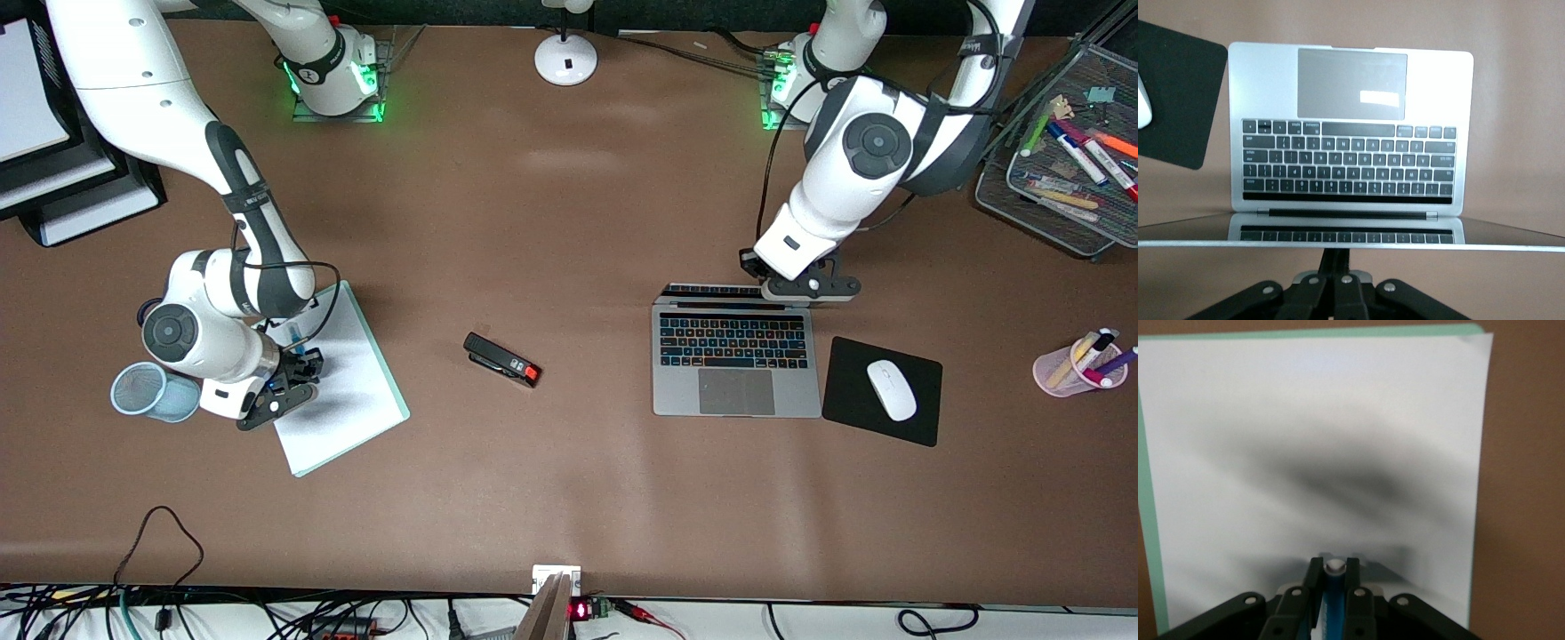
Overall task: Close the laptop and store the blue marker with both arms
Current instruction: 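Grasp the blue marker with the right gripper while the left gripper reaches the laptop lid, then carry the marker to the grey cup while the left gripper pushes the lid down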
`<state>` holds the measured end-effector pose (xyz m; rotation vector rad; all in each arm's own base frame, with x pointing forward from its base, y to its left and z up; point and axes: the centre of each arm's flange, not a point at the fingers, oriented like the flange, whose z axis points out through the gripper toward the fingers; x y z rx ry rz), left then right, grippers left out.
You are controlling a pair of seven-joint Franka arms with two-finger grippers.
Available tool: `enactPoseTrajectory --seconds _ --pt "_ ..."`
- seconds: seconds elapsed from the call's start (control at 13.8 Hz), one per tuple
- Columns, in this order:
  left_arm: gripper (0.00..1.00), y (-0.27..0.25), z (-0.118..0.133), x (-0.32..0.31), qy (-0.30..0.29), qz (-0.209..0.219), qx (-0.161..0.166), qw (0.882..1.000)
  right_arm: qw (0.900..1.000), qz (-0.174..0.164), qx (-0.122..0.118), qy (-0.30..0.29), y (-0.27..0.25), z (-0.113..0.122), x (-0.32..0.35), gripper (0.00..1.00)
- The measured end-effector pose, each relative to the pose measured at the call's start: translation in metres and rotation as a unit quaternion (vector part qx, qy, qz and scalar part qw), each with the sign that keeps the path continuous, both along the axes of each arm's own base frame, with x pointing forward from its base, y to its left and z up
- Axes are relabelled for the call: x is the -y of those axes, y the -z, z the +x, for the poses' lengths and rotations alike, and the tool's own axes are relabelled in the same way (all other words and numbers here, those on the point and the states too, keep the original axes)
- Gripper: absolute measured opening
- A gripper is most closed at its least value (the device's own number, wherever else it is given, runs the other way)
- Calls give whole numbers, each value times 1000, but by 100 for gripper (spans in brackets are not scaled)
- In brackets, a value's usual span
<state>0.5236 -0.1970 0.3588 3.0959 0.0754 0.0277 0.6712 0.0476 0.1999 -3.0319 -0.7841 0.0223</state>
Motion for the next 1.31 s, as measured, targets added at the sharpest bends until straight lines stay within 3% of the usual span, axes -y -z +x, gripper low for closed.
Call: enactPoseTrajectory --seconds 0.29,0.51,0.8,1.02,1.31 --pt "1 17 18 -5 -10 -18 15 1000 999 0 30 -16 -41 15 6 17" --pt "1 26 40 -11 -7 -17 27 999 998 8 30 -46 -90 24 36 17" --pt "1 35 68 -12 0 -18 34 999 992 87 13 -88 -172 31 84 17" --pt "1 52 83 -11 3 -22 34 999 983 108 31 -145 -212 33 120 17" --pt "1 81 115 -16 9 -22 40 999 955 162 88 -234 -215 30 171 17"
